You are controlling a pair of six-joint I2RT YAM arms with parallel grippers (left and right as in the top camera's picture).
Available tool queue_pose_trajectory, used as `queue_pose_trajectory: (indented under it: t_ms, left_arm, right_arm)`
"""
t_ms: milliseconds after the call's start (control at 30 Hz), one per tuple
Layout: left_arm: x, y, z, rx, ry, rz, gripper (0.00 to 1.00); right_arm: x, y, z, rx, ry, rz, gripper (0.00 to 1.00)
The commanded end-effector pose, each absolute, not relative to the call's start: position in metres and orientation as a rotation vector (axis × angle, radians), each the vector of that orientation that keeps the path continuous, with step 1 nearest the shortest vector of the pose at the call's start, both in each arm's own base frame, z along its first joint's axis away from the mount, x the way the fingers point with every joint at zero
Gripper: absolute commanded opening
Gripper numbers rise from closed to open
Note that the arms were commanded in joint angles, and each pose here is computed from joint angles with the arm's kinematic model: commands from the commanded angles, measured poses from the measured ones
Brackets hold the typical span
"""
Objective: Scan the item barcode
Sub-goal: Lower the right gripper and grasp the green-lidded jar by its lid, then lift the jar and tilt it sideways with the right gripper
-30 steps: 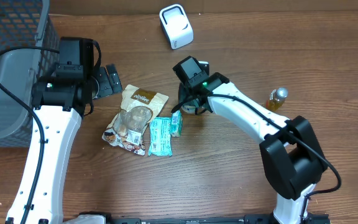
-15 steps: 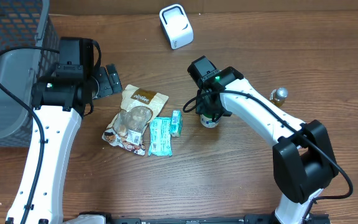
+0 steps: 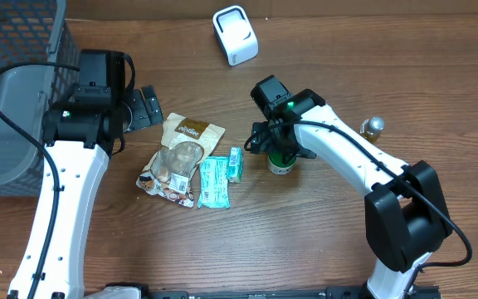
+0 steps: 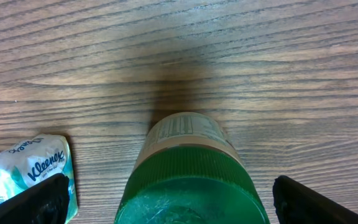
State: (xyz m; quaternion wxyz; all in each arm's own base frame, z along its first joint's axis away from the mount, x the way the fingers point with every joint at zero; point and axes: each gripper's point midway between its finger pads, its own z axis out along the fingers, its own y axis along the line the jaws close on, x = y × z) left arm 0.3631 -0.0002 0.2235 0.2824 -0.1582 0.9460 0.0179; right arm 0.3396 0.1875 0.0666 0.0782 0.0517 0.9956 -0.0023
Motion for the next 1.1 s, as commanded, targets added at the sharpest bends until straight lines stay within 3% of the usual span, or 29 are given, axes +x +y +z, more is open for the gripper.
queue_pose_trajectory:
  t_ms: [0,533,800,1067]
  left_arm:
    - [0.365,-0.001,0.230,-0.421,2.516,0.041,1.00]
    - [0.365,-0.001,0.230,-0.421,2.516,0.040,1.00]
    - [0.365,-0.001,0.230,-0.421,2.516,0.040,1.00]
    - [0.365,-0.001,0.230,-0.421,2.516,0.040,1.00]
  right_arm:
    - [0.341,0.187,0.081,0.162,2.945,0.005,1.00]
    - [0.328,0.176,0.055,0.280,2.969,-0.043,0.99]
    - [0.332,0.178,0.053,0.298,2.955,-0.028,0.85]
    - [0.336,0.180,0.054,0.326,2.934,-0.012,0.89]
